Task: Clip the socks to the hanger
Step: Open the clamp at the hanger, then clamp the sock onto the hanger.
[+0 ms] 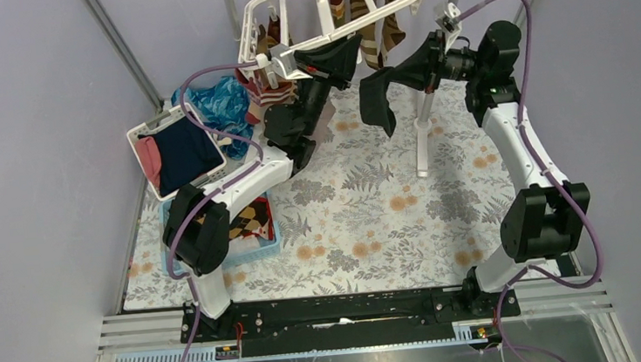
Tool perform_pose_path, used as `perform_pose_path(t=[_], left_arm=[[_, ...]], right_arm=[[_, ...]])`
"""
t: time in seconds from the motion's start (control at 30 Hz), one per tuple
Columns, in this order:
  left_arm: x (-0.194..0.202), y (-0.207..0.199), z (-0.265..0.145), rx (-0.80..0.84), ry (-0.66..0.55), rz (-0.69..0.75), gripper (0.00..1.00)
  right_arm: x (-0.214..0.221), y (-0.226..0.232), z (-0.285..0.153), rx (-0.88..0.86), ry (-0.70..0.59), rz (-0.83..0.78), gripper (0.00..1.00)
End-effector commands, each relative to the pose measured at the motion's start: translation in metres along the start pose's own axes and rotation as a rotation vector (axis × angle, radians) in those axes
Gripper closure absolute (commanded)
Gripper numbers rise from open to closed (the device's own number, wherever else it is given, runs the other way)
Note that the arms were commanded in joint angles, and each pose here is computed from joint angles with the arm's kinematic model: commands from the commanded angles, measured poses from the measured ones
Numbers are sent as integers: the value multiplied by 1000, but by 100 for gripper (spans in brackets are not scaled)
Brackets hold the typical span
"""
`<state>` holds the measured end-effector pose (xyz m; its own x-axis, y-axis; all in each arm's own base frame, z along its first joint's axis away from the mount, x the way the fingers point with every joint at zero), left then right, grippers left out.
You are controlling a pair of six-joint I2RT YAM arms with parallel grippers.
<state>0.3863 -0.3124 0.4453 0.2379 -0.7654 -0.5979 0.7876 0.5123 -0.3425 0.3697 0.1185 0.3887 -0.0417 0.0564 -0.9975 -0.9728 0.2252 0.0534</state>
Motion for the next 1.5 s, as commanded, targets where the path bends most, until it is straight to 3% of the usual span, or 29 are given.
perform_pose_path(t=[0.0, 0.33, 0.67, 1.47], left_arm=[[-17, 0, 0, -20, -29, -87, 100], [-18, 1, -1, -3, -32, -113, 100], [-23, -2, 0, 23, -40, -136, 100], [-20, 5, -2, 20, -35, -121, 100]], right_arm=[[-33, 17, 17, -78, -36, -36, 100], [-42, 18, 32, -112, -45, -1, 100], [-18, 10, 40, -16, 76, -22, 100], [-32, 10, 42, 10, 83, -41, 100]])
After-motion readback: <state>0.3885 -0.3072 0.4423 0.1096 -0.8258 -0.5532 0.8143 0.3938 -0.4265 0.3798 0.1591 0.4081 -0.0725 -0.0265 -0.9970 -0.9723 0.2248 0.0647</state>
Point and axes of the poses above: each gripper's point midway between its finger pads, its own z axis out along the fingers, its own y axis along the line the jaws close on, x = y × z, the point moved 6 cm from there along -z, back along the fingers, and after that the axes turned 1 degree about -z, right-handed, at the moved point
